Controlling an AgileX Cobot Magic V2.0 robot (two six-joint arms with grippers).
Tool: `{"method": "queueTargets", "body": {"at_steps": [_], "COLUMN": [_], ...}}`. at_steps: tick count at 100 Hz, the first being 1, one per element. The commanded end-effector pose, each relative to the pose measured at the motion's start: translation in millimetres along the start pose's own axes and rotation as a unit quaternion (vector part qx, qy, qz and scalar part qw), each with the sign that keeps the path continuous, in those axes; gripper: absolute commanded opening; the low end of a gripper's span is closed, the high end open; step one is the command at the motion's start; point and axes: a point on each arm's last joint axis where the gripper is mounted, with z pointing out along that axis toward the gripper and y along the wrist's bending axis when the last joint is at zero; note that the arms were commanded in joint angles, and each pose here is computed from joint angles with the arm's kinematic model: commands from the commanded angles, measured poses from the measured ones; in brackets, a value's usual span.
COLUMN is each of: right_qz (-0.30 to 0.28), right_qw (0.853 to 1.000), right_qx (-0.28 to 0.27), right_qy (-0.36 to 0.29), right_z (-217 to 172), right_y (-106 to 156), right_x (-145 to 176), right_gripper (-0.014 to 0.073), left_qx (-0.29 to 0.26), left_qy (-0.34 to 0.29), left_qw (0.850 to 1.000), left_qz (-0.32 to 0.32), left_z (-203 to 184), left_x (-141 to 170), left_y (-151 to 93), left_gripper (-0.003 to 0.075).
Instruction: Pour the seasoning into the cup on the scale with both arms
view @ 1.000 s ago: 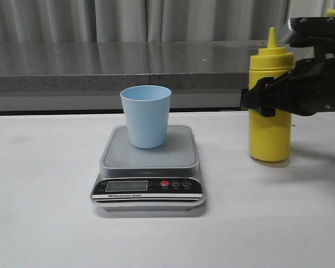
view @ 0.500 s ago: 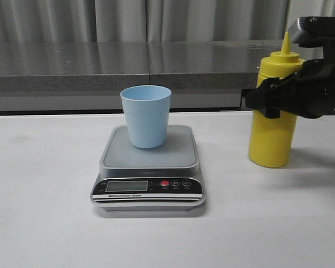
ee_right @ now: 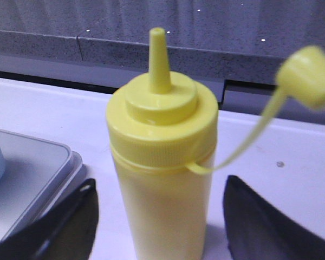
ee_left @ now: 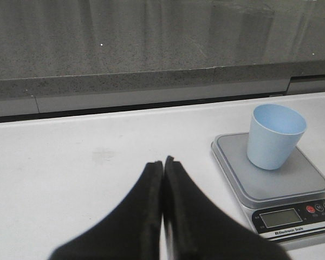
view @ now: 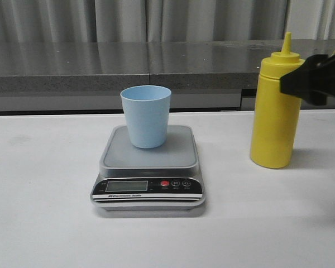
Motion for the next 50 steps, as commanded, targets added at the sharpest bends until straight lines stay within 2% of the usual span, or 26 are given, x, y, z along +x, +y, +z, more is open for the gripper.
{"method": "queueTargets", "body": {"at_steps": [1,14,24,39,50], "right_qz": [0.002,0.000,0.005,0.035,0.030], "right_qw": [0.998,0.998,0.998,0.996,0.995], "right_qx": [0.008,0.025,0.039,0.065,0.070], "right_qy": [-0.056,-0.053,-0.057,-0.056,-0.068], "right_z": [-21,-48,-69,-95,-113], "right_y": [2,4,6,6,8], "right_x": [-22,-28,-33,-35,-37], "right_gripper": [0.0352,0.0091,-0.0074,-0.0063,-0.0063], "left_qx": [-0.002,-0.002,-0.002,-0.002,-0.002], "left_qy": [-0.052,-0.052,-0.052,-0.052,-0.052], "left_qw": [0.999,0.999,0.999,0.999,0.999], "left_qz": [-0.007,-0.007,-0.007,-0.007,-0.007], "left_z": [-2,-2,-2,-2,-2], "left_x": [-16,-16,-16,-16,-16], "left_y": [0,0,0,0,0], "left_gripper": [-0.0020,-0.0020,-0.0020,-0.0020,-0.0020]}}
